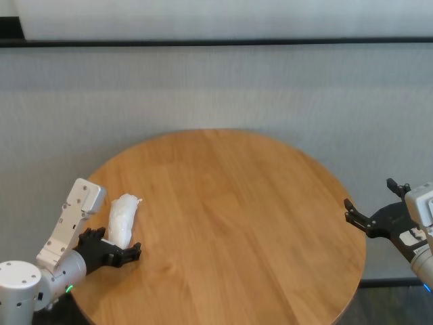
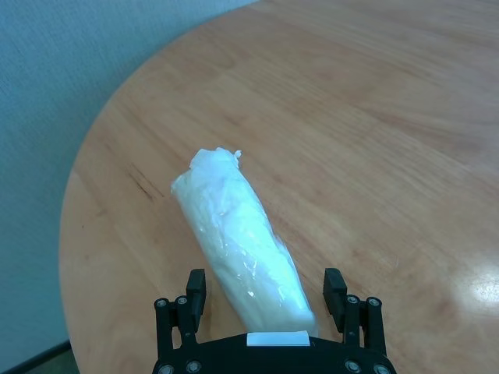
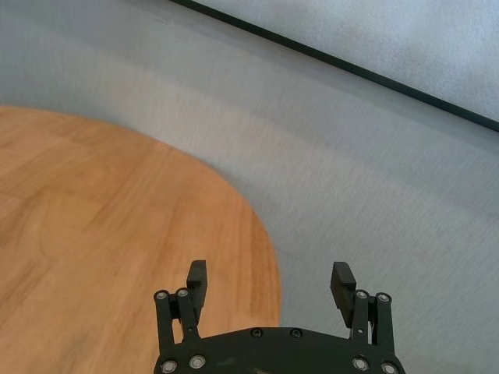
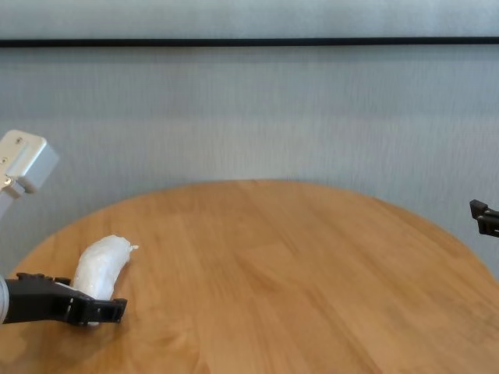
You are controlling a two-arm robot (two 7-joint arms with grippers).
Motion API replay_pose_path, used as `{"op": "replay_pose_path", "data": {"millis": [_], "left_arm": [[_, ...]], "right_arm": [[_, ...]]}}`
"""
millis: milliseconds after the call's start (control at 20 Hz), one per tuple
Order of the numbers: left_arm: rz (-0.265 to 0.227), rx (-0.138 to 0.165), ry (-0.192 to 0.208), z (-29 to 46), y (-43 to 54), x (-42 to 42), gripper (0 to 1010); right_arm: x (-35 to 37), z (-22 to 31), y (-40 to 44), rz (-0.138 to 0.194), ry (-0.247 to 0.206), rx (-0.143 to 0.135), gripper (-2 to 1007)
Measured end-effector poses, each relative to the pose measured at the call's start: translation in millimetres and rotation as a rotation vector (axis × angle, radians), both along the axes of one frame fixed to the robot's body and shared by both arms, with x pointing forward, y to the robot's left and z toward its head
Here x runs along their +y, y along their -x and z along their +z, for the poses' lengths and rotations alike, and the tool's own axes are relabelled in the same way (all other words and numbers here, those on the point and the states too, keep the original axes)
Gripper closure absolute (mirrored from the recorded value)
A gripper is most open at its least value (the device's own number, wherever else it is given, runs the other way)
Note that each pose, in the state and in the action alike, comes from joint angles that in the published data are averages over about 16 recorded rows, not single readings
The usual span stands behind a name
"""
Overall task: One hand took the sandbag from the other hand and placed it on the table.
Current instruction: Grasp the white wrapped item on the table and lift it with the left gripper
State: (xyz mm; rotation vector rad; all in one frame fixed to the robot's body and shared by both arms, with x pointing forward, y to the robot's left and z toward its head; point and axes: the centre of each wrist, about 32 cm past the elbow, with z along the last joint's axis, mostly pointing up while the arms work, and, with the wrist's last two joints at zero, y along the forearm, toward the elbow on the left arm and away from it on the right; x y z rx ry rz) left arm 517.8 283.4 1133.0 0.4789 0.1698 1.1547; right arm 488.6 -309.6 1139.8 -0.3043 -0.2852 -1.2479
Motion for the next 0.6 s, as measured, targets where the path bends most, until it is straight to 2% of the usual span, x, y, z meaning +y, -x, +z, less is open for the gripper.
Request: {"op": "replay_pose_path", "data": {"millis": [300,600], "left_arm": [[0.0,0.001,0.002,0.0,0.0,0.0,69],[-0.001,0.003,0.003,-0.1,0.0,0.0,195]], "right_arm": [[0.0,0.0,0.0,0.0,0.0,0.0,5],[0.0,0.0,0.0,0.0,0.0,0.0,5]]}}
